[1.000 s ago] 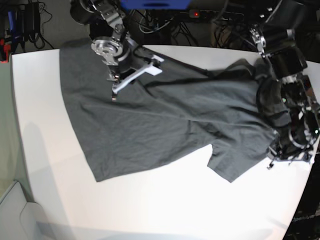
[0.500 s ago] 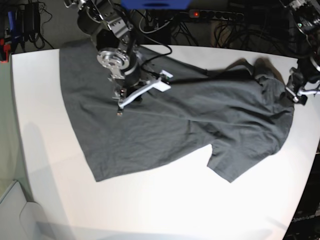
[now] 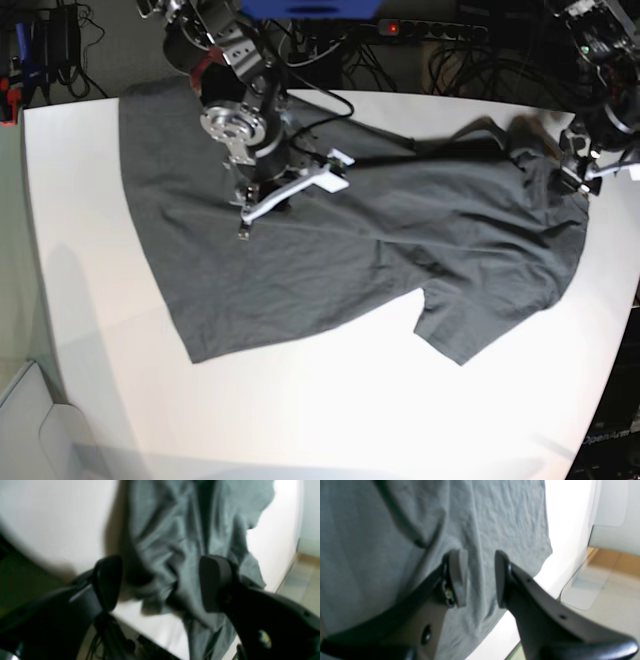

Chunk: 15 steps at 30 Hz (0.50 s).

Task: Layout the t-shirt on the table in an organized manner, then fold the t-shirt properly
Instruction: 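Grasp the t-shirt with the right gripper and release with the left gripper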

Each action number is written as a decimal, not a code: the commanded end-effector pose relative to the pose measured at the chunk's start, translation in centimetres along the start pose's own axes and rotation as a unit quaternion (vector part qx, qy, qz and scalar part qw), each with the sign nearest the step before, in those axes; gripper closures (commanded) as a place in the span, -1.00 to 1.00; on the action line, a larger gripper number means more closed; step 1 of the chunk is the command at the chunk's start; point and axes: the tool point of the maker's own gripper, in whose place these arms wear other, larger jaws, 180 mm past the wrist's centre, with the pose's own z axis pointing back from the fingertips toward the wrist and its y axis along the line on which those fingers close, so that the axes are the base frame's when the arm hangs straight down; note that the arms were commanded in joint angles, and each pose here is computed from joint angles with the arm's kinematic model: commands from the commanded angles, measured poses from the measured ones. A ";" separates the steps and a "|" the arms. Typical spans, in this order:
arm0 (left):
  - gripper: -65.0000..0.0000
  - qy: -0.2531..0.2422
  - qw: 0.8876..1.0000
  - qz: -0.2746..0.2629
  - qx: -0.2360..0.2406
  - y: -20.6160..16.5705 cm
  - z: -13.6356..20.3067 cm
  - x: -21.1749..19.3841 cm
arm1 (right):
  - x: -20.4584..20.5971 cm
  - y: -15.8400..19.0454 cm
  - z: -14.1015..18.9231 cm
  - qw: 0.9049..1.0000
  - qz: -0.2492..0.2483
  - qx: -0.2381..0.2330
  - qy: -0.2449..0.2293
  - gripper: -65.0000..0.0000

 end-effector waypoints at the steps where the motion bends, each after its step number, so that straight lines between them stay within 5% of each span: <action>1: -0.44 -0.001 1.000 -0.005 0.008 0.1 -0.1 0.2 | 0.5 -0.9 0.3 1.000 -0.006 -0.014 -0.008 0.38; 6: -0.41 0.004 0.998 -0.022 0.051 1.0 -3.3 -0.5 | 0.1 -1.0 0.3 1.000 -0.006 -0.016 -0.003 0.38; 9: -0.22 0.007 0.997 -0.022 0.068 2.1 -4.5 -1.1 | -0.8 -1.0 0.2 1.000 0.005 -0.017 0.007 0.38; 15: 0.83 -0.017 0.997 -0.011 0.072 2.2 -6.2 0.3 | -1.8 -1.4 0.1 1.000 0.004 -0.021 0.016 0.38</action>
